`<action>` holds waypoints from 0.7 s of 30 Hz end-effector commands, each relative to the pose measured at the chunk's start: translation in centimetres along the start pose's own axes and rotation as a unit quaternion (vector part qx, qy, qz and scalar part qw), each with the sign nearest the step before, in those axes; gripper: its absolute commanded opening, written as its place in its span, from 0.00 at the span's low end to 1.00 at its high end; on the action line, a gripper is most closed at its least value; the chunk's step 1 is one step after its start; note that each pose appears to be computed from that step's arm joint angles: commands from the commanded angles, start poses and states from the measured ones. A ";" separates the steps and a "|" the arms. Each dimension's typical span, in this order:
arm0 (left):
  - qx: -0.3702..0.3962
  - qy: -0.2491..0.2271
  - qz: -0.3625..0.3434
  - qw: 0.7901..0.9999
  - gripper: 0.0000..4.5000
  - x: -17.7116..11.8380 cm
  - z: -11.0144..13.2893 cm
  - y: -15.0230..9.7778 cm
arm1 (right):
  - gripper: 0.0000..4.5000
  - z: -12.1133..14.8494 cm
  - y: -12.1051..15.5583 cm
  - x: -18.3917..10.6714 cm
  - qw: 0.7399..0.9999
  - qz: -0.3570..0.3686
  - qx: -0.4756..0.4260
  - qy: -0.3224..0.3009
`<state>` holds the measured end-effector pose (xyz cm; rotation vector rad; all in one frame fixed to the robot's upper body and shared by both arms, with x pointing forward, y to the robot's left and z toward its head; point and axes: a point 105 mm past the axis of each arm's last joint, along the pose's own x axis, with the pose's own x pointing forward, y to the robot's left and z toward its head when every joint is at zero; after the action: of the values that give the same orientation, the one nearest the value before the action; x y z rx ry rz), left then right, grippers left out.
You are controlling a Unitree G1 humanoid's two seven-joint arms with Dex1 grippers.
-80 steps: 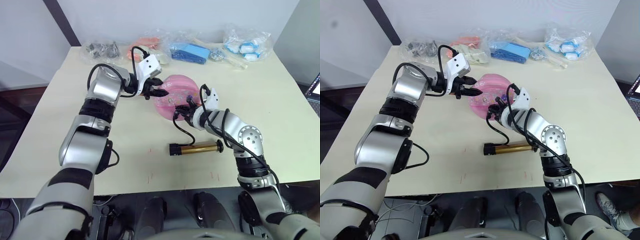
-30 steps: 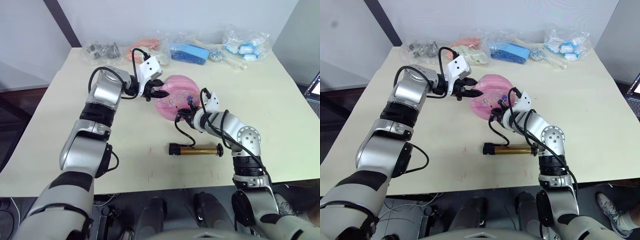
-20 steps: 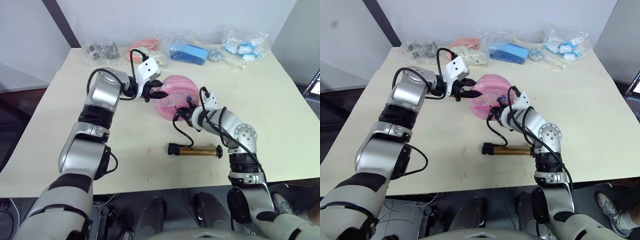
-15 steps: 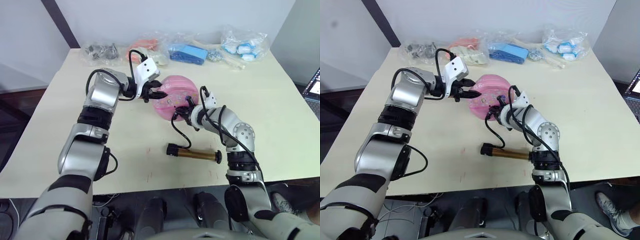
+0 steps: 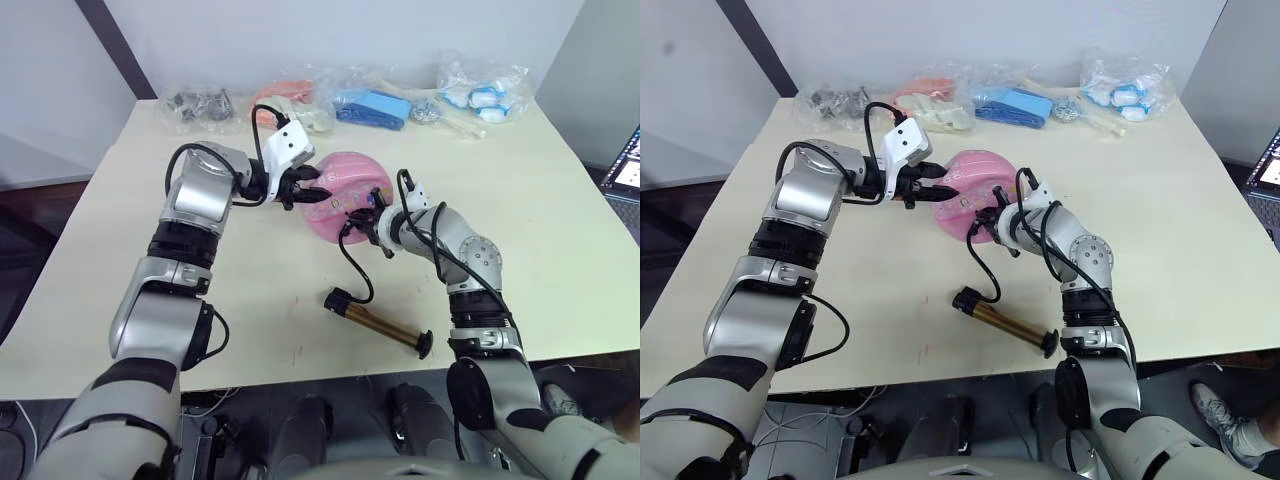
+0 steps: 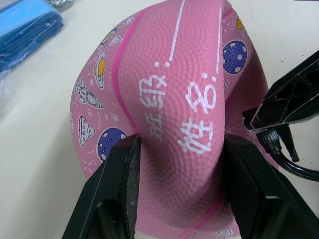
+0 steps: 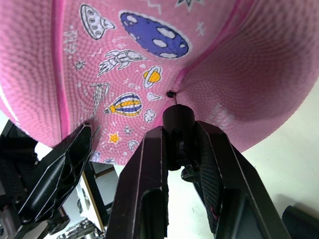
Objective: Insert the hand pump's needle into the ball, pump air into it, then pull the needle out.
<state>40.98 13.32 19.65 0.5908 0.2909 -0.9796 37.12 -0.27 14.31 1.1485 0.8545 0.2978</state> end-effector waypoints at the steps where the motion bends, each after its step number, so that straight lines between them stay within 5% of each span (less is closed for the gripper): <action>1: 0.004 -0.005 -0.046 0.999 0.53 0.6 0.1 -1.6 | 0.07 -0.5 1.1 0.9 1.000 0.000 0.008 -0.006; 21: -0.030 0.029 -0.044 0.998 0.53 0.7 -2.1 -1.7 | 0.07 -0.9 2.1 2.6 0.996 0.003 -0.090 -0.023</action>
<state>40.88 14.39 19.14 0.5793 0.3326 -0.9467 38.43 1.13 14.06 1.0069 0.7913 0.3236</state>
